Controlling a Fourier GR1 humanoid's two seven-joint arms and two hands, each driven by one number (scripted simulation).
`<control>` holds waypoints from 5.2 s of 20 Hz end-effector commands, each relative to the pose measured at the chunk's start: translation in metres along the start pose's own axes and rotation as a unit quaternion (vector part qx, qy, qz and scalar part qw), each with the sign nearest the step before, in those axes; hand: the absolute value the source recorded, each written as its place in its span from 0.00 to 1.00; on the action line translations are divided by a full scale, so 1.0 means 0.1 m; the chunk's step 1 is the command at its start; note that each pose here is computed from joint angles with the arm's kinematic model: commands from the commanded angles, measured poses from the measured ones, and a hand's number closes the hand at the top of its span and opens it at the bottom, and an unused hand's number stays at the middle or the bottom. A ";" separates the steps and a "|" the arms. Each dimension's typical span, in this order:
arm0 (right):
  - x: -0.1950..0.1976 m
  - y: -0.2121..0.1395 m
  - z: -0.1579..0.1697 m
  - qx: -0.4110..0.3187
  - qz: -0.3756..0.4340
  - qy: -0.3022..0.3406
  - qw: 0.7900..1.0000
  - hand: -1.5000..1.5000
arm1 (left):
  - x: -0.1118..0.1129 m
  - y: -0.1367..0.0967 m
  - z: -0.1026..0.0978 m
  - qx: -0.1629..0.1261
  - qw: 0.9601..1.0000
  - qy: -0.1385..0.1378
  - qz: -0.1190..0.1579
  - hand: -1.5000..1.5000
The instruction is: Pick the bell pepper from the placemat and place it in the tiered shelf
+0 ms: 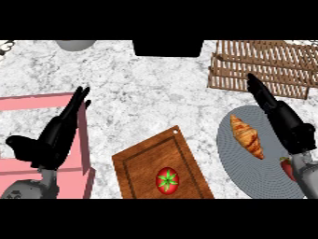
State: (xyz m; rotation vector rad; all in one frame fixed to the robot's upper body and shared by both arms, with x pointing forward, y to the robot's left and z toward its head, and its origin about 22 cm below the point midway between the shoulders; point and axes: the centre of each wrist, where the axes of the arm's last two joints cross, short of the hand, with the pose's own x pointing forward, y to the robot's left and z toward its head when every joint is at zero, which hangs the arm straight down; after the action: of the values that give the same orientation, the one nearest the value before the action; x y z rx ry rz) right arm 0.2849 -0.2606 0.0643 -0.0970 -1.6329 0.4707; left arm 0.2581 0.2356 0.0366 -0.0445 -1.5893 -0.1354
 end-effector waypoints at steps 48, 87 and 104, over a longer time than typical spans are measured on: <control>0.00 -1.77 1.41 0.095 0.299 0.042 0.949 0.00 | -0.22 -0.04 -0.25 0.024 0.996 0.008 -0.091 0.50; -0.26 -1.06 1.37 0.065 0.334 0.093 0.936 0.00 | -0.30 -0.17 -0.27 0.003 0.996 0.009 -0.087 0.50; -0.73 -0.97 1.14 0.062 0.349 0.121 0.927 0.00 | 0.03 -0.27 -0.28 0.000 0.996 0.011 -0.085 0.50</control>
State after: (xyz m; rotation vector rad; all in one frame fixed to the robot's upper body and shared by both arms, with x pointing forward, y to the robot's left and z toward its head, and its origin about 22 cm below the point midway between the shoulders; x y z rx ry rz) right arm 0.1946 -0.3981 0.0332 -0.6341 -1.3021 1.0612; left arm 0.2818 0.2221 0.0200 0.1045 -1.5773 -0.2620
